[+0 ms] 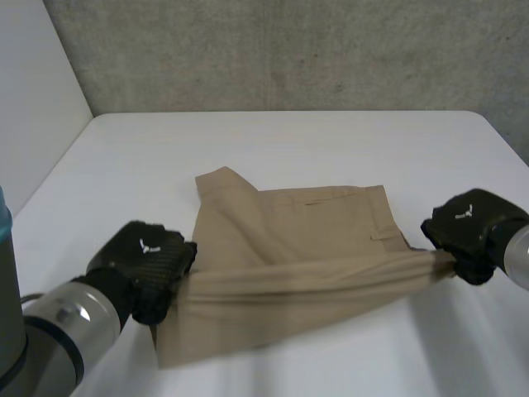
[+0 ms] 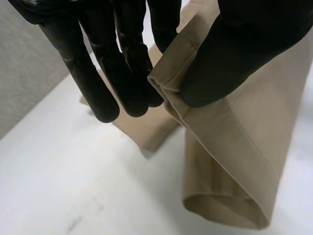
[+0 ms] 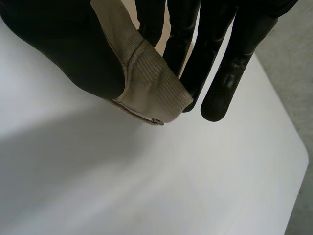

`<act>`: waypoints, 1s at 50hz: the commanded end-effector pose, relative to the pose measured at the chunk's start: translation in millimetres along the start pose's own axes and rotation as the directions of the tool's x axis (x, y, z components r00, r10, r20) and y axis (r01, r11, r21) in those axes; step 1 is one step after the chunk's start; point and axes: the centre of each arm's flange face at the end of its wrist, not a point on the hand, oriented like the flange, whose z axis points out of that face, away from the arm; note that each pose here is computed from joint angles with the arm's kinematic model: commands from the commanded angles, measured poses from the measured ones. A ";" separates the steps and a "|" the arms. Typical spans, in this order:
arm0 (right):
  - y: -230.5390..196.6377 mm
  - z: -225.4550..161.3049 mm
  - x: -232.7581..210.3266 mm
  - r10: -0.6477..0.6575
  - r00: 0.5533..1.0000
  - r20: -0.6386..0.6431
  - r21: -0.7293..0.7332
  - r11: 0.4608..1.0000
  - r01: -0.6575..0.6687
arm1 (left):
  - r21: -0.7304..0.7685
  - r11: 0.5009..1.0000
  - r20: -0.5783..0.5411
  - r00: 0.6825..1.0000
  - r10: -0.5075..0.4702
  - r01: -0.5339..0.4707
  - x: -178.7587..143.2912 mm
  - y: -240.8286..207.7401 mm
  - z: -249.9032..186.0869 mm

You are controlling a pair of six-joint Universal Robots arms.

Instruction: Fold the shorts.

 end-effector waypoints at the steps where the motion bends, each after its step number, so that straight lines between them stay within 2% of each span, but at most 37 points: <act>1: -18.4 31.8 7.3 0.086 0.996 0.026 0.084 0.993 -0.087 | 0.081 0.996 0.077 0.997 -0.028 0.022 -18.1 -19.0 28.6; 4: -28.0 48.9 5.1 0.088 0.996 0.027 0.126 0.988 -0.091 | 0.098 0.995 0.105 0.994 -0.018 0.008 -22.3 -23.2 61.4; 10: -46.6 97.1 6.4 0.070 0.997 -0.039 0.243 0.968 -0.059 | 0.113 0.990 0.149 0.986 0.070 -0.087 -28.2 -32.9 124.4; 15: -59.5 136.3 1.5 0.056 0.992 -0.115 0.352 0.936 -0.012 | 0.131 0.983 0.271 0.959 0.088 -0.127 -45.4 -36.4 177.5; 20: -63.7 174.2 1.1 0.073 0.968 -0.238 0.408 0.912 0.032 | 0.177 0.959 0.400 0.906 0.136 -0.222 -57.1 -40.0 223.1; 26: -52.3 220.6 -14.5 0.039 0.956 -0.292 0.401 0.912 0.086 | 0.191 0.895 0.537 0.806 0.248 -0.403 -56.5 -37.3 262.3; 29: -44.2 235.8 -24.3 -0.018 0.954 -0.299 0.375 0.917 0.134 | 0.192 0.873 0.570 0.776 0.272 -0.448 -53.4 -31.9 273.4; 32: -39.3 244.3 -31.4 -0.050 0.950 -0.308 0.359 0.919 0.165 | 0.220 0.864 0.582 0.772 0.257 -0.453 -45.2 -27.9 279.7; 39: -57.3 232.5 -21.1 0.006 0.930 -0.368 0.408 0.900 0.155 | 0.282 0.839 0.589 0.775 0.232 -0.465 -24.0 -21.7 279.0; 42: -81.3 202.2 5.0 0.128 0.910 -0.395 0.493 0.865 0.093 | 0.335 0.815 0.617 0.763 0.190 -0.473 -16.4 -33.5 269.5; 46: -100.2 161.4 27.9 0.289 0.895 -0.341 0.601 0.799 -0.030 | 0.372 0.804 0.663 0.739 0.120 -0.464 -31.1 -52.1 246.8; 48: -105.8 139.6 32.3 0.338 0.894 -0.294 0.631 0.771 -0.084 | 0.383 0.813 0.656 0.749 0.095 -0.439 -40.0 -53.6 231.1; 50: -103.8 128.3 32.7 0.348 0.899 -0.264 0.627 0.771 -0.114 | 0.402 0.821 0.637 0.768 0.067 -0.405 -44.8 -53.5 220.5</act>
